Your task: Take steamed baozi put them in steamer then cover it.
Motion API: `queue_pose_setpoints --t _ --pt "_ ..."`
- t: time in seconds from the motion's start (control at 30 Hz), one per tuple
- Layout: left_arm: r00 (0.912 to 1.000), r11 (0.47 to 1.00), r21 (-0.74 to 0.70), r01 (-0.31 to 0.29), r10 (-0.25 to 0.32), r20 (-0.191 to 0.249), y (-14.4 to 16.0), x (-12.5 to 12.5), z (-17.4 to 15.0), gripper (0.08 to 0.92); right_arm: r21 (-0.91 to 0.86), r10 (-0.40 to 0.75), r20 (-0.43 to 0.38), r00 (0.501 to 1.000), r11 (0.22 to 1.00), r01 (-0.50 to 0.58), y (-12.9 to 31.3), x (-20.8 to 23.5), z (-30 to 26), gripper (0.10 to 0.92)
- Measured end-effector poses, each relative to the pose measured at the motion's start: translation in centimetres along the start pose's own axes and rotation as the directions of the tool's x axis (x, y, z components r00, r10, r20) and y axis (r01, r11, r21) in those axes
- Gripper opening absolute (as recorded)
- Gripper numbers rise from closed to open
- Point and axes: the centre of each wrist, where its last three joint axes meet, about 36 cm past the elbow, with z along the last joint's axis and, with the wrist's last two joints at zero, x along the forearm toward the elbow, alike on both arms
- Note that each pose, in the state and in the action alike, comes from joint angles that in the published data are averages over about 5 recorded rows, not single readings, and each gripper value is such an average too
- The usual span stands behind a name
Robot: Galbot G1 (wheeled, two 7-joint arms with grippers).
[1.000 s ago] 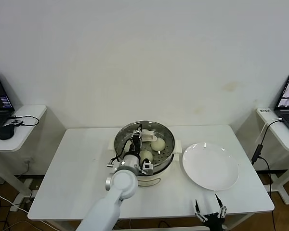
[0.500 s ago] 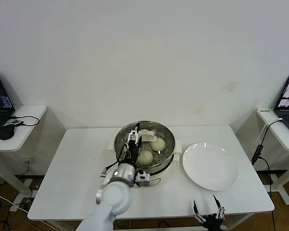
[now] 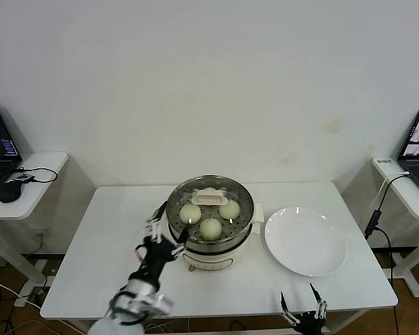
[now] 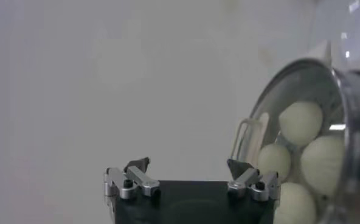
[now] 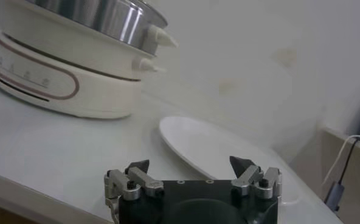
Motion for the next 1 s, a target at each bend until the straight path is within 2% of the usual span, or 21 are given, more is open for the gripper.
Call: queue_pose_setpoints --t 0.17,0.3,0.43,0.73,0.87,1.0 --pt "0.9987 0.961 0.276 0.006 0.008 -0.05 -0.7 2.7 3.3 0.823 -0.001 -0.029 0.005 1.0 1.0 0.029 -0.5 0.5 -0.3 0.823" --pt "0.9944 0.88 0.473 0.05 0.0 -0.106 -1.7 4.8 5.1 0.823 -0.006 -0.05 0.008 0.999 0.999 0.05 -1.1 1.0 -0.7 0.823" --pt "0.986 0.786 0.606 0.118 -0.02 -0.166 -2.6 6.6 6.5 0.823 -0.021 -0.066 0.011 0.998 0.998 0.066 -1.3 1.4 -0.8 0.823" --pt "0.9619 0.67 0.706 0.231 -0.048 -0.269 -4.9 10.2 9.4 0.823 -0.043 -0.079 0.029 0.996 0.996 0.08 -1.4 1.7 -1.4 0.823" --pt "0.9516 0.643 0.717 0.27 -0.064 -0.3 -5.3 11.3 10.0 0.823 -0.053 -0.085 0.038 0.996 0.995 0.087 -1.4 1.7 -1.7 0.823" --pt "0.9458 0.627 0.722 0.291 -0.075 -0.316 -5.5 11.8 10.4 0.823 -0.066 -0.089 0.043 0.995 0.994 0.092 -1.2 1.7 -1.8 0.823"
